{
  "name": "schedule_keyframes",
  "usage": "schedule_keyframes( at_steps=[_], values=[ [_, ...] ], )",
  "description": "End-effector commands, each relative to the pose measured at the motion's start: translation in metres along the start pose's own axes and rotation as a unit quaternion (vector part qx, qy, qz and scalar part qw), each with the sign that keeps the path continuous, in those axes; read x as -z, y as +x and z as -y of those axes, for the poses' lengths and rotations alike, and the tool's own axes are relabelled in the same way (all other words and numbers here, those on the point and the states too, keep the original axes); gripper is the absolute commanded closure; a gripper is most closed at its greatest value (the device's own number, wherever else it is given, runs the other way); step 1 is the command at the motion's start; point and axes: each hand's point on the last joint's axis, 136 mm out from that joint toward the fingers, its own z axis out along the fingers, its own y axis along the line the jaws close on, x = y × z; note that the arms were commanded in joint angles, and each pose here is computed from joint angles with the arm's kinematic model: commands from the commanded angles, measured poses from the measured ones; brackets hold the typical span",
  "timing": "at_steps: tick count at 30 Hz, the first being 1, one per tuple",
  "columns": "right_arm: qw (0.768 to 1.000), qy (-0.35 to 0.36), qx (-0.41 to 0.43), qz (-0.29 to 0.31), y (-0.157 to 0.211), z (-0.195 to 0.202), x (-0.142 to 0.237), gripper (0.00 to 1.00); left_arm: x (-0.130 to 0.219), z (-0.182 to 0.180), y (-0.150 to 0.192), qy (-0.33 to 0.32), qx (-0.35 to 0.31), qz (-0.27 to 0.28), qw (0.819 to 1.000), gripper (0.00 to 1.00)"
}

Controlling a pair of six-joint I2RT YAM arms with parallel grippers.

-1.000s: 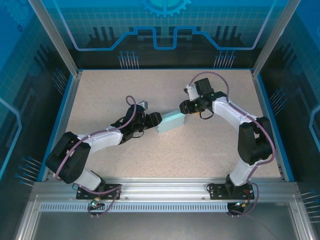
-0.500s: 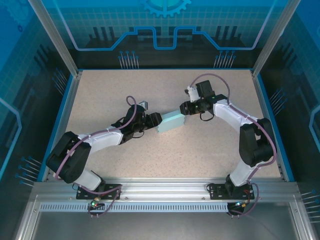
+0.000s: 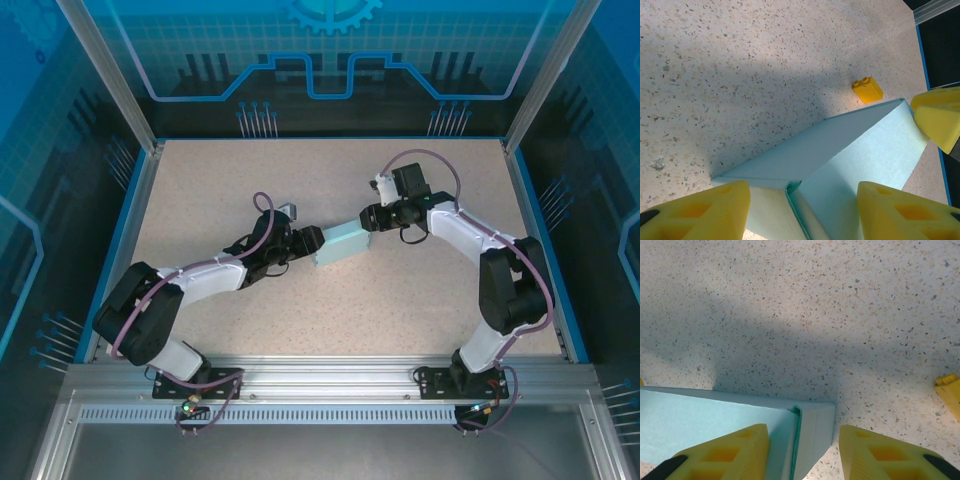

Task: Fold the paper box

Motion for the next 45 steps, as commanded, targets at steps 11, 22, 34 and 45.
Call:
schedule_keyframes(
  at_steps=[11,22,34,45],
  values=[
    [0.994,0.026,-0.034,-0.100,0.068,0.020,-0.015,0.56,-0.009,-0.052,0.043,-0.078,0.005,-0.059,0.995,0.41],
    [0.993,0.025,-0.036,-0.112,0.076,0.022,-0.021,0.54,-0.011,-0.058,0.047,-0.085,0.007,-0.062,0.994,0.42],
    [0.990,0.023,-0.044,-0.133,0.101,0.020,-0.027,0.55,-0.007,-0.073,0.053,-0.102,0.010,-0.057,0.993,0.43],
    [0.992,0.014,-0.030,-0.121,0.091,0.001,-0.020,0.56,-0.005,-0.071,0.044,-0.101,0.008,-0.043,0.994,0.47]
  ],
)
